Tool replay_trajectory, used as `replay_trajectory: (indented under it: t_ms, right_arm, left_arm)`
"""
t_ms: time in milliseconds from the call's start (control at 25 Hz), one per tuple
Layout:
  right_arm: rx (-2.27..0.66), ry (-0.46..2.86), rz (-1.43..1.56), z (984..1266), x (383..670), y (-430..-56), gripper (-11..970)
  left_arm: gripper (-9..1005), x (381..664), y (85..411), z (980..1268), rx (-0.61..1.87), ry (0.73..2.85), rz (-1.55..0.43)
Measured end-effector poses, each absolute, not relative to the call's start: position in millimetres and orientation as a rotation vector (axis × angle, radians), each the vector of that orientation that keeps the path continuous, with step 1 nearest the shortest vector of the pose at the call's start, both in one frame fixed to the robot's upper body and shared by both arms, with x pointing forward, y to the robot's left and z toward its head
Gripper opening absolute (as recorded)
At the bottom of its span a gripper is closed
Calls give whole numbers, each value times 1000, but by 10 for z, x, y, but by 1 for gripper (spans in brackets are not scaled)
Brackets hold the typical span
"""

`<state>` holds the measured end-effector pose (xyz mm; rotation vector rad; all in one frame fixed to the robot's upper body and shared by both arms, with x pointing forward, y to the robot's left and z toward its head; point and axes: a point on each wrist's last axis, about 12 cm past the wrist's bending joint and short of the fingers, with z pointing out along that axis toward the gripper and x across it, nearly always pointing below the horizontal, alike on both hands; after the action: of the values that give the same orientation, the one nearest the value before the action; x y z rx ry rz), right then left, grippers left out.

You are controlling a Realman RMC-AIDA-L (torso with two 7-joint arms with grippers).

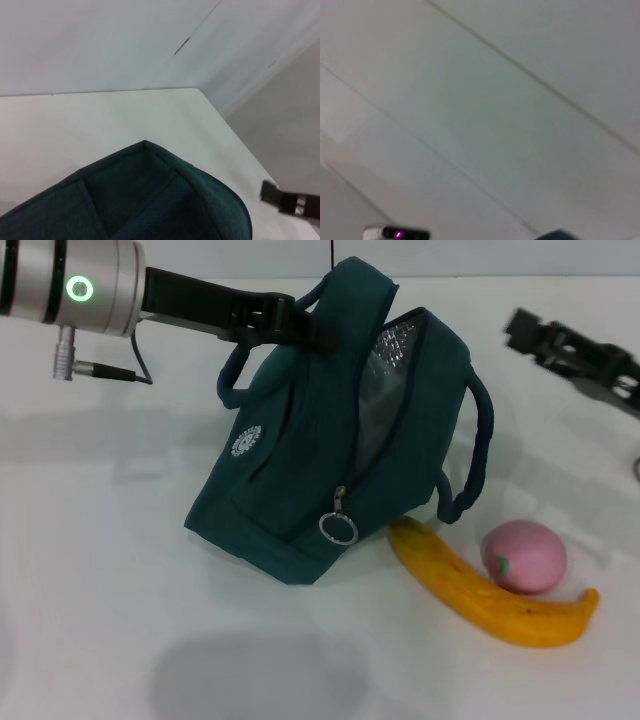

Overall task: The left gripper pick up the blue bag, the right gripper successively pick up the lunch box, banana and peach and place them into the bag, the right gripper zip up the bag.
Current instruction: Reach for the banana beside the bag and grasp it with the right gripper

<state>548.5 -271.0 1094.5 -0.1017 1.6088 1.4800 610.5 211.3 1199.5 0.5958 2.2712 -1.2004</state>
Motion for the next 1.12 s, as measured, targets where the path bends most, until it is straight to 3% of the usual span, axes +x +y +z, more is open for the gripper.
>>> replay_trajectory:
  t_ms: [280, 560, 880, 1120]
  right_arm:
    - [-74, 1685, 1308, 10898, 5398, -3167, 689]
    - [-328, 1908, 1143, 10875, 5447, -3257, 678]
    - [-718, 1713, 1215, 11378, 5234, -3152, 665]
    - [-979, 1967, 1056, 11805, 5192, -2921, 655]
  left_arm:
    - [54, 6107, 2137, 11975, 586, 2270, -1200]
    - [54, 6119, 2135, 11965, 581, 2269, -1191]
    - [53, 6135, 2138, 11953, 570, 2268, -1174]
    - [53, 6145, 2154, 11908, 548, 2275, -1177]
